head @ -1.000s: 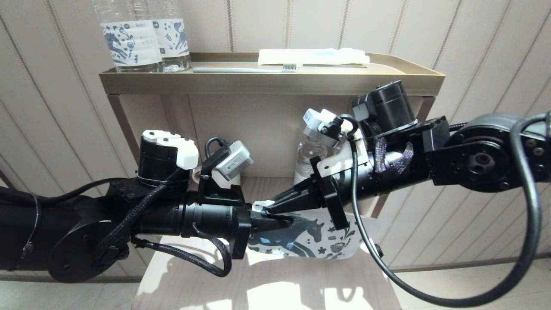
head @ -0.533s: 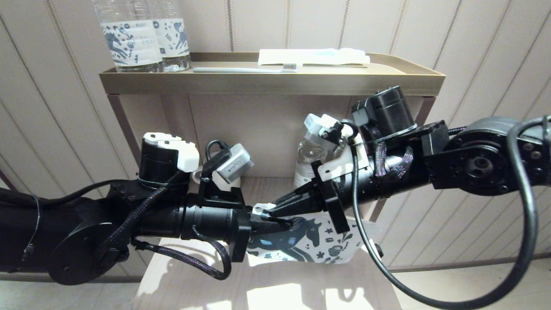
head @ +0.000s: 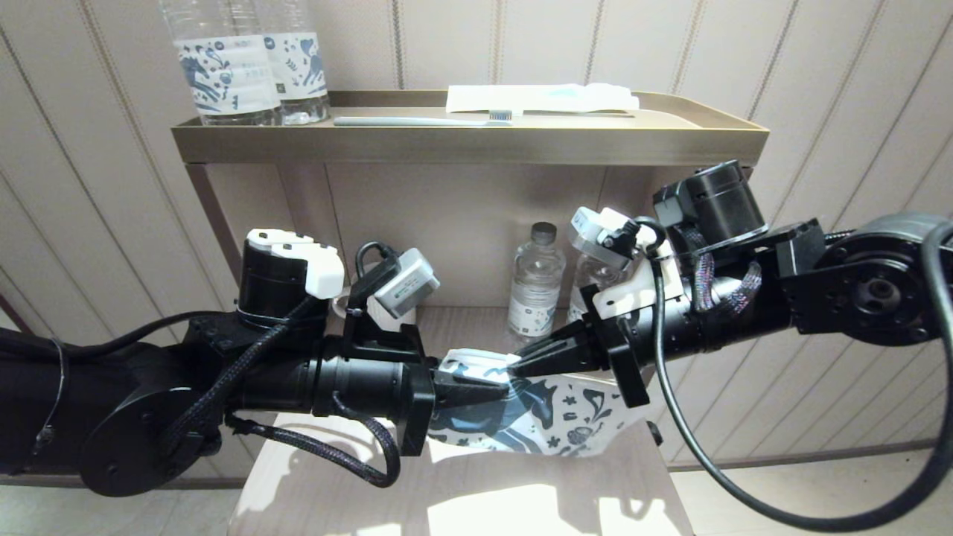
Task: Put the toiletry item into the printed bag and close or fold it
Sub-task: Close the strorage bag and place it on the desk
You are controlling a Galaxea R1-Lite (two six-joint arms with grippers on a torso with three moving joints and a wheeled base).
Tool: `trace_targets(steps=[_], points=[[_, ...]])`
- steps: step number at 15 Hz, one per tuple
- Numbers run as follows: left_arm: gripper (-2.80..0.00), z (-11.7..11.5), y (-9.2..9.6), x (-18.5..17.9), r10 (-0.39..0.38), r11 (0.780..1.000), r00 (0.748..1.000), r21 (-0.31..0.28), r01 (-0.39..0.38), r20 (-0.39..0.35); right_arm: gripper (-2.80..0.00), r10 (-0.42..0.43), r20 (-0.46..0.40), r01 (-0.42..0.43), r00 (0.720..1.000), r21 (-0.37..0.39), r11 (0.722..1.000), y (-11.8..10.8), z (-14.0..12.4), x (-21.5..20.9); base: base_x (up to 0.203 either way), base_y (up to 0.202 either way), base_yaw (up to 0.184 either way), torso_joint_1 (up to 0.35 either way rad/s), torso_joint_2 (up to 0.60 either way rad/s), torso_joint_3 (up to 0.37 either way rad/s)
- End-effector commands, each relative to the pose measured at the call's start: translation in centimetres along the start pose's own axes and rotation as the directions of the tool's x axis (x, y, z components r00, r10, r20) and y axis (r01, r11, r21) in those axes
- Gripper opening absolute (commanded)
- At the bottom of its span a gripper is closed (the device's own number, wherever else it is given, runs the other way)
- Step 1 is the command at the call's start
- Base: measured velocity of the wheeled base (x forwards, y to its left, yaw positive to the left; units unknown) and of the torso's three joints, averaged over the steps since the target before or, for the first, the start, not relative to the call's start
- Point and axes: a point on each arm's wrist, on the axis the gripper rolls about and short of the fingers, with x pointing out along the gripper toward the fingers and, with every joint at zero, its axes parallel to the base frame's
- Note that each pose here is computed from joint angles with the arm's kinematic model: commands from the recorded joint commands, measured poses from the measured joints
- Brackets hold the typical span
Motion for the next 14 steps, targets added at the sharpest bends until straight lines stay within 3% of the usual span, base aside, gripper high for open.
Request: trace_targets(steps=[1,5,14], points=[[-2.8,0.0,0.0,0.0,-0.004,1.0,1.0,0.001,0.004,0.001,-2.8,0.001,0.004,-0.001,1.0,-0.004,1.0,0.1,0.0,-0.2,0.0,0.0,0.0,0.0,0.0,0.0],[-2.8,0.2,-0.2,-0.2,-0.005,1.0,1.0,0.007,0.005,0.008,-2.8,-0.119,0.013,0.118,0.993,0.037,0.992,0.9,-1.7,-5.0,0.0,0.0,0.0,0.0,0.0,0.0],[-2.8,0.5,-0.5,-0.5,-0.005,1.0,1.0,0.015,0.005,0.017,-2.8,-0.172,0.0,0.172,0.985,0.08,0.982,1.4,-3.2,-6.8,0.0,0.0,0.0,0.0,0.0,0.0]])
